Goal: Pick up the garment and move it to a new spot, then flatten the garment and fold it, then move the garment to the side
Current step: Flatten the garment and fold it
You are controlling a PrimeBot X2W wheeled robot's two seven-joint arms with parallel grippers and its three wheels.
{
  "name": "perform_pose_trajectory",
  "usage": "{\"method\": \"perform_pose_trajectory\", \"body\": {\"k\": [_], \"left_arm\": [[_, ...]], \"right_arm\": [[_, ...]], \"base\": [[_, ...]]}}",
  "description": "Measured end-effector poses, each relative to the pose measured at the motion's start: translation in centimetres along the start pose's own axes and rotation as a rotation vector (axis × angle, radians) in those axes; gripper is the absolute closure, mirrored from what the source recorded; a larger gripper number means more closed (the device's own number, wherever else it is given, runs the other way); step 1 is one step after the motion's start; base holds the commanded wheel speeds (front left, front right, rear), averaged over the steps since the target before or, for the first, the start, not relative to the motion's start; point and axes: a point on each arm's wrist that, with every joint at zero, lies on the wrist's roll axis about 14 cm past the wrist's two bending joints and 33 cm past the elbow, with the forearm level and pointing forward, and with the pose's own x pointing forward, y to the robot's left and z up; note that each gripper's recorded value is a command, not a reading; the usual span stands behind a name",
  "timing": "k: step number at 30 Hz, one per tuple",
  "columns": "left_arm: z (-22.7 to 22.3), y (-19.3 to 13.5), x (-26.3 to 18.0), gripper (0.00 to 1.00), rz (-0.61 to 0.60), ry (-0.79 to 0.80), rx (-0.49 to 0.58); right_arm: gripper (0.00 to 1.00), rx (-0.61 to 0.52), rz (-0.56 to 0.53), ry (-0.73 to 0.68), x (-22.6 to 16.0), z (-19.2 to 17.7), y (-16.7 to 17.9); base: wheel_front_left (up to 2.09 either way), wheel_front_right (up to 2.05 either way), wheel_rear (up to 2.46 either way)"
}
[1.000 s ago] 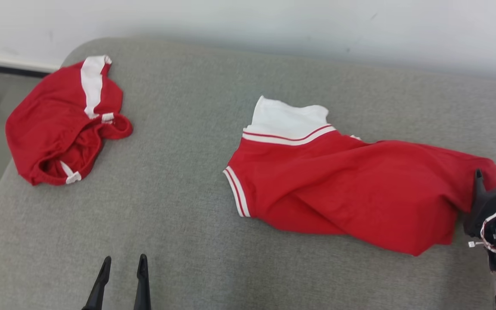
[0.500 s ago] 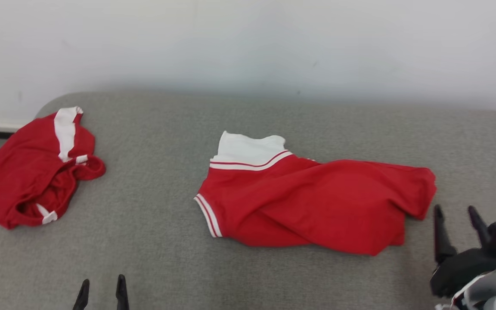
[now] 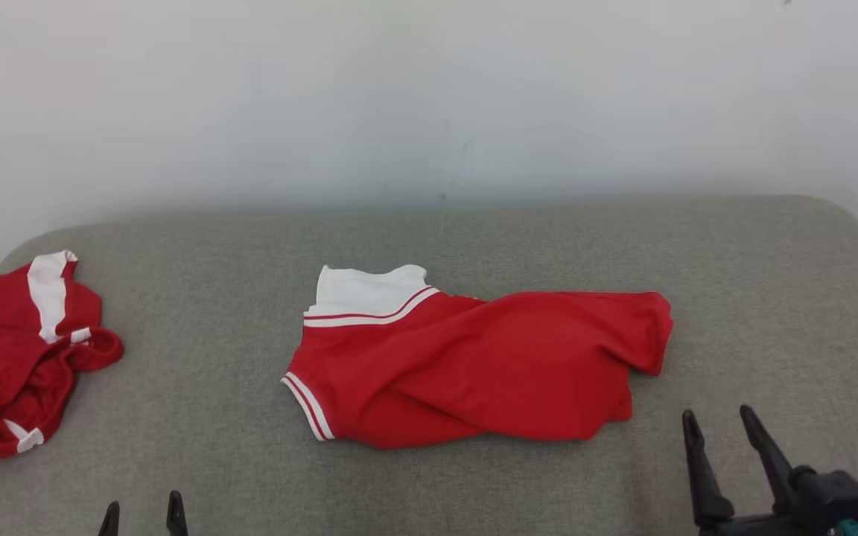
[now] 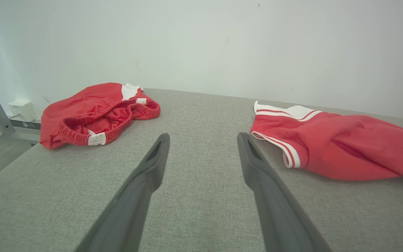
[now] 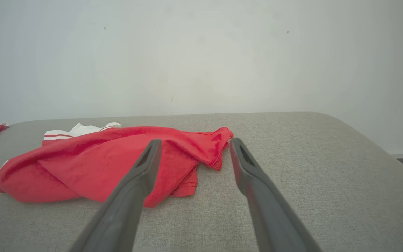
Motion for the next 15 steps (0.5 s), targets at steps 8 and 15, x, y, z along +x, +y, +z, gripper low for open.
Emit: {"method": "perform_pose_trajectory", "body": {"k": [8,15], "left_arm": [[0.2,-0.2,-0.1,0.00,-0.016,-0.006,0.006],[0.0,-0.3,-0.2,0.00,-0.024,-0.001,0.009]], "right_arm": [[0.00,0.007,-0.001,0.001,-2.0,-0.9,0.3],[0.00,0.027,-0.028,0.018,-2.7,-1.7,-0.1]], "base": [[0.00,0.00,0.00],[0.00,0.00,0.00]]}}
